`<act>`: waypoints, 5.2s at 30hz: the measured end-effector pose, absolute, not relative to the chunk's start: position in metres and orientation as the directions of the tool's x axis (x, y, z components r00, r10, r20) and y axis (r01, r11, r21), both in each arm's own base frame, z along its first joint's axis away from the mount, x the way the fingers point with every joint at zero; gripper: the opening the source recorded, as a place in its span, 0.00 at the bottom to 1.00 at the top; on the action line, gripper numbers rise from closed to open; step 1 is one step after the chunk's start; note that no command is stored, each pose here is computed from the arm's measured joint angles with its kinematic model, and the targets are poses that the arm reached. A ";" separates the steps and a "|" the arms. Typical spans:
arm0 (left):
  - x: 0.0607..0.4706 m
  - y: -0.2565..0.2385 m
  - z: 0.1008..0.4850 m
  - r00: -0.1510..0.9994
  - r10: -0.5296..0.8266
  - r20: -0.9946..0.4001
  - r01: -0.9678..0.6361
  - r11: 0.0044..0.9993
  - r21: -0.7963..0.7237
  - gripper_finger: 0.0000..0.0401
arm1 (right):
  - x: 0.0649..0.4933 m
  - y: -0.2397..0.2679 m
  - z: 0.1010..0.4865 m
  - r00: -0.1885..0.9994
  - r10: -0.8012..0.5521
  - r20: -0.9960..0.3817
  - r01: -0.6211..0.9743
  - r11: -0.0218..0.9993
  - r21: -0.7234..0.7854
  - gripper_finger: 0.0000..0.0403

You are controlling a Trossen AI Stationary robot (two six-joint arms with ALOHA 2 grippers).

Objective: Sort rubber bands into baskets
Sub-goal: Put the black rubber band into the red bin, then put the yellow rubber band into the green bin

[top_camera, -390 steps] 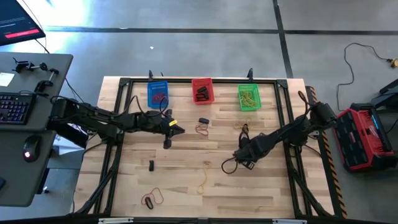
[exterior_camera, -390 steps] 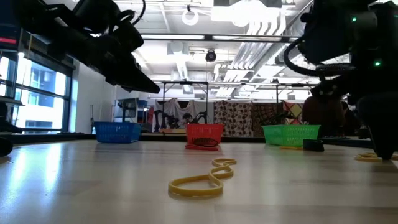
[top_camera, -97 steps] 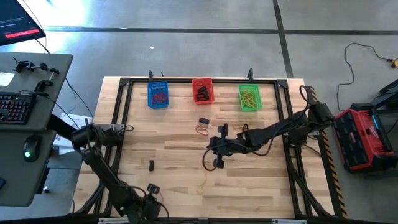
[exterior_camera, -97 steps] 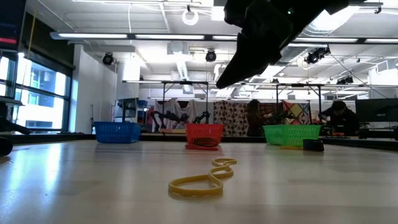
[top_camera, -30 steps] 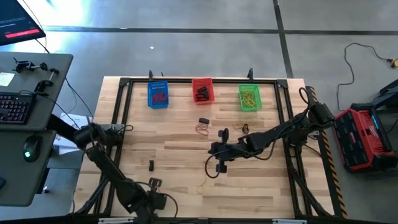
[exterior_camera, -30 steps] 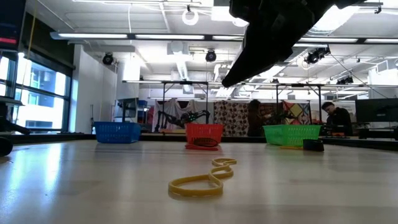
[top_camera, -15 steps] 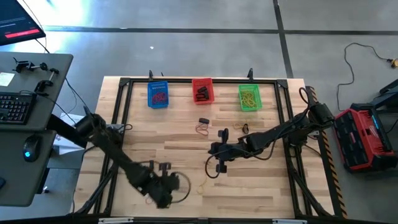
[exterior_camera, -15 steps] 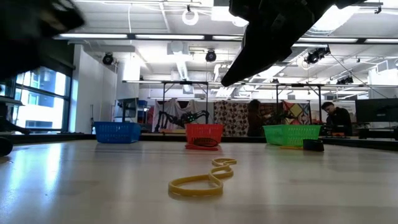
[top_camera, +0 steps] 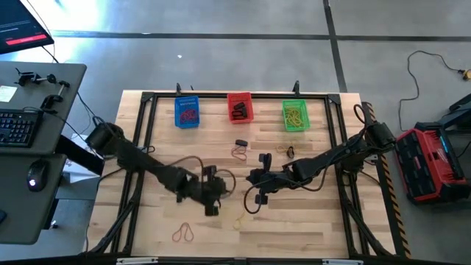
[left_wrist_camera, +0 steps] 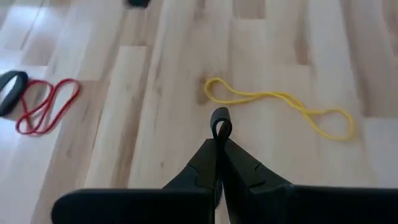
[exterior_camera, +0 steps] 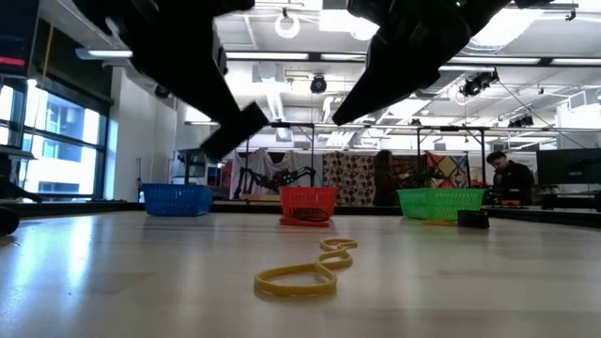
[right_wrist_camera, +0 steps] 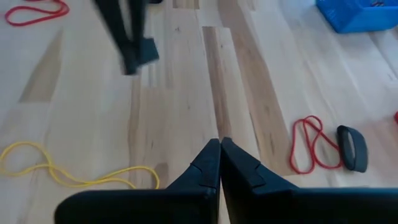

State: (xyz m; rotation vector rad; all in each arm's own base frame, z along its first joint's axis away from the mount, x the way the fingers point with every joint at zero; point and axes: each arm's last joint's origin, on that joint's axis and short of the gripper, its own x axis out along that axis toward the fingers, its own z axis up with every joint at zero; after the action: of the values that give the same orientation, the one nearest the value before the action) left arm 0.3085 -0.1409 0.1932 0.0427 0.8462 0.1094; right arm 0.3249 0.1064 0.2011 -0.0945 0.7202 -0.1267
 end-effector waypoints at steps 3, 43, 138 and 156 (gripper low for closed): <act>0.306 -0.116 0.189 0.707 0.127 -0.695 -0.124 0.991 0.055 0.00 | 0.325 0.106 0.201 0.747 -0.161 -0.644 0.093 0.986 -0.139 0.00; 0.348 0.195 0.176 0.685 0.273 -0.676 -0.409 0.911 -0.047 0.00 | 0.356 0.064 0.175 0.720 -0.447 -0.530 0.429 0.888 -0.166 0.00; 0.246 0.018 0.199 0.965 -0.113 -0.238 0.148 0.979 0.138 0.07 | 0.361 -0.026 0.167 0.704 -0.088 -0.705 0.086 0.996 -0.039 0.00; 0.247 -0.019 0.197 0.937 -0.247 -0.247 0.286 0.948 0.136 0.01 | 0.352 0.060 0.163 0.664 0.033 -0.747 0.073 0.991 0.109 0.00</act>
State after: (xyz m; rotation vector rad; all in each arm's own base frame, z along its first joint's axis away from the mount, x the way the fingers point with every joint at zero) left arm 0.2466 -0.0186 0.1972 0.1717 0.2294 -0.2737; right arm 0.3522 0.0595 0.1628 0.1335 0.8453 -0.0231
